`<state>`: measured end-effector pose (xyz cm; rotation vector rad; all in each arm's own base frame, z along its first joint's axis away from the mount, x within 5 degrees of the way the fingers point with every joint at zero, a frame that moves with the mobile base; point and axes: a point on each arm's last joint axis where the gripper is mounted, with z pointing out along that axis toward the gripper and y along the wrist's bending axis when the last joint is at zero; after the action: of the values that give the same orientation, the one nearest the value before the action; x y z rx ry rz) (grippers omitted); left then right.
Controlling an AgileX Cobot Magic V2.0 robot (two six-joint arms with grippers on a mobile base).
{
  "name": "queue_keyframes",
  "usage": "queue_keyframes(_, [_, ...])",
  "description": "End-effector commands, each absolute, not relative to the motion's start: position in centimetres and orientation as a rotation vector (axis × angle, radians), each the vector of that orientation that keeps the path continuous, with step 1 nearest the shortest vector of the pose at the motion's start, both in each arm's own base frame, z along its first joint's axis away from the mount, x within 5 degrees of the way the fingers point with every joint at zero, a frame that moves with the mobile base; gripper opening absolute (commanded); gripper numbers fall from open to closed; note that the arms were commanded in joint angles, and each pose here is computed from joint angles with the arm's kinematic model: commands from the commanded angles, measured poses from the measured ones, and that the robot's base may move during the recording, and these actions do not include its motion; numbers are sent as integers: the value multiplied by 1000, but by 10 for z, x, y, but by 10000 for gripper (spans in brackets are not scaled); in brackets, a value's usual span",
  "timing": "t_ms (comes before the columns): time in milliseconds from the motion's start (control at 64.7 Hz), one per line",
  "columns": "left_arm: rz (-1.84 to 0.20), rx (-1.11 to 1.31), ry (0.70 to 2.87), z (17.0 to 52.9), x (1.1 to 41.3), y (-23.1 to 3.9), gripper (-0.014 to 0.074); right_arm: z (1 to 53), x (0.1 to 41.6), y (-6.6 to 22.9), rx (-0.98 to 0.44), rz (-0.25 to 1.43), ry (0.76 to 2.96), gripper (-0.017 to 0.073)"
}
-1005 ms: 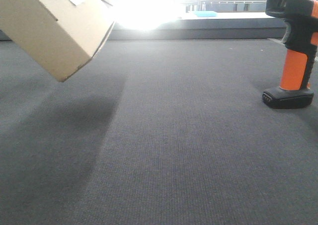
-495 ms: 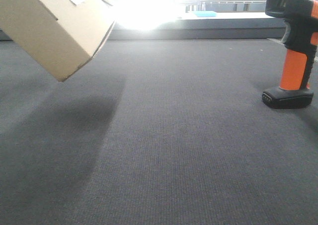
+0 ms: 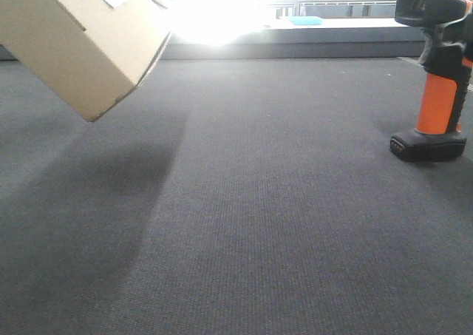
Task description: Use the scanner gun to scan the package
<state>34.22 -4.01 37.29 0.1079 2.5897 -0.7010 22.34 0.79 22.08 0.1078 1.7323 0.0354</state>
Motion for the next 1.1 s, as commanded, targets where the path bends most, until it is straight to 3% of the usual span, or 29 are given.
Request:
queue_keyframes(0, [-725,109,2559,380,339,-41,-111,223,231,8,102,30,1709,568])
queue_keyframes(1083, [-718,110,2561,380,339,-41,-111,213,275,10,148,36,1690,568])
